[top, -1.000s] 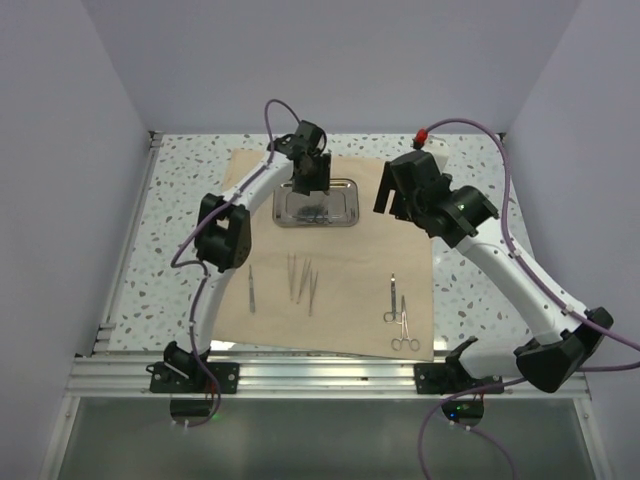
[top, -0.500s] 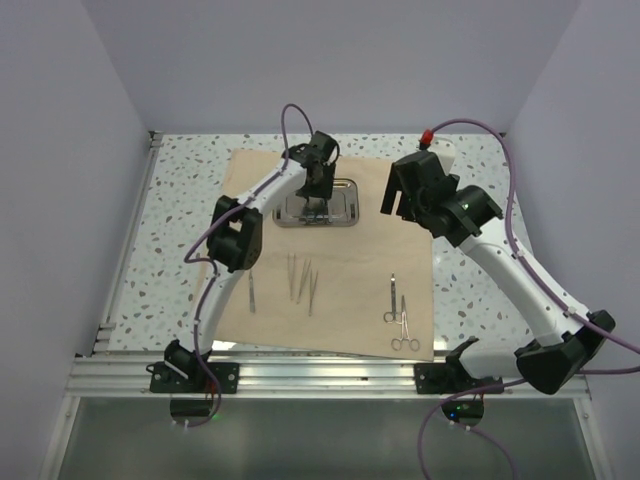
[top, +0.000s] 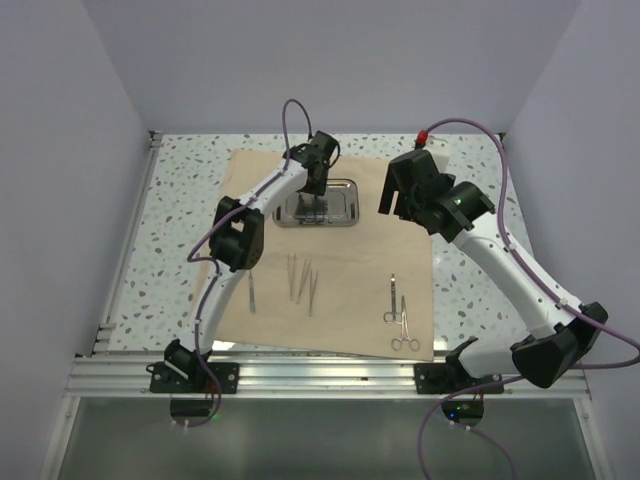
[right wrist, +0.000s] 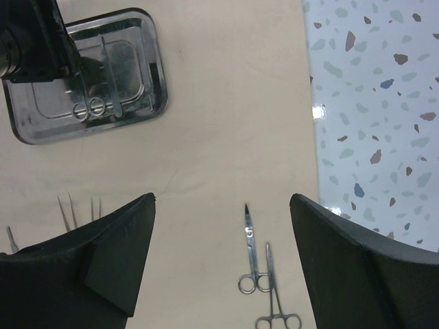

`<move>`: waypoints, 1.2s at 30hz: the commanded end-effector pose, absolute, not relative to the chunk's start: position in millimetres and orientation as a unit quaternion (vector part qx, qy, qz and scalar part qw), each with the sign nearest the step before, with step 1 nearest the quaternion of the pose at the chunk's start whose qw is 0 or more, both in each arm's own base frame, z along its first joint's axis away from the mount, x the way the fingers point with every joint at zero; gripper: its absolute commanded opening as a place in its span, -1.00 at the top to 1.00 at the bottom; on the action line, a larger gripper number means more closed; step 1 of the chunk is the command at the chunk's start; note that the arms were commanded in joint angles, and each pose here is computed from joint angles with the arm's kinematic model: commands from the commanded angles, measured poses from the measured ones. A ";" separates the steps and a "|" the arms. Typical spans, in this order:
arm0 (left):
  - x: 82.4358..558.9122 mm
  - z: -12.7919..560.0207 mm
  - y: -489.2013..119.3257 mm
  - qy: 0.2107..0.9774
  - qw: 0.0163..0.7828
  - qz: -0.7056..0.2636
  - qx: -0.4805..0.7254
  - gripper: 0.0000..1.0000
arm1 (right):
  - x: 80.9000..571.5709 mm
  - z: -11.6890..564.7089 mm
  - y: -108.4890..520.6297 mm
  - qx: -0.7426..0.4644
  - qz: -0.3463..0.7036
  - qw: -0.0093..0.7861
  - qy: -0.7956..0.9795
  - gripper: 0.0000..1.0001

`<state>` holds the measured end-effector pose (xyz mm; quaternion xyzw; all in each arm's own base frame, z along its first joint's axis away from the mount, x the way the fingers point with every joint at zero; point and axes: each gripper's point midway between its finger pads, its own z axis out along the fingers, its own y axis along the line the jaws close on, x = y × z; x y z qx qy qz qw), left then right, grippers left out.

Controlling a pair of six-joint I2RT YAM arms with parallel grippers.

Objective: Open and lay out the surgical kit
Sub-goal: Pick up the medical item from the container.

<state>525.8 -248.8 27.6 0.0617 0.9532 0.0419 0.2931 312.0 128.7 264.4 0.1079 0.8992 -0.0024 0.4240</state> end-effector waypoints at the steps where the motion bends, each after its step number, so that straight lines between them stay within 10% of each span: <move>1: 493.3 -40.4 -214.1 0.971 0.195 0.106 0.088 -0.03 | 318.6 275.8 130.8 0.109 0.005 0.436 0.893 -0.67; 14: 504.5 -67.4 -232.5 0.977 0.195 0.062 0.065 0.05 | 318.4 273.6 129.5 0.100 -0.003 0.427 0.899 -0.65; 36: 466.9 -80.6 -211.3 0.990 0.116 0.054 0.064 1.00 | 327.0 259.9 138.3 0.105 0.008 0.416 0.903 -0.47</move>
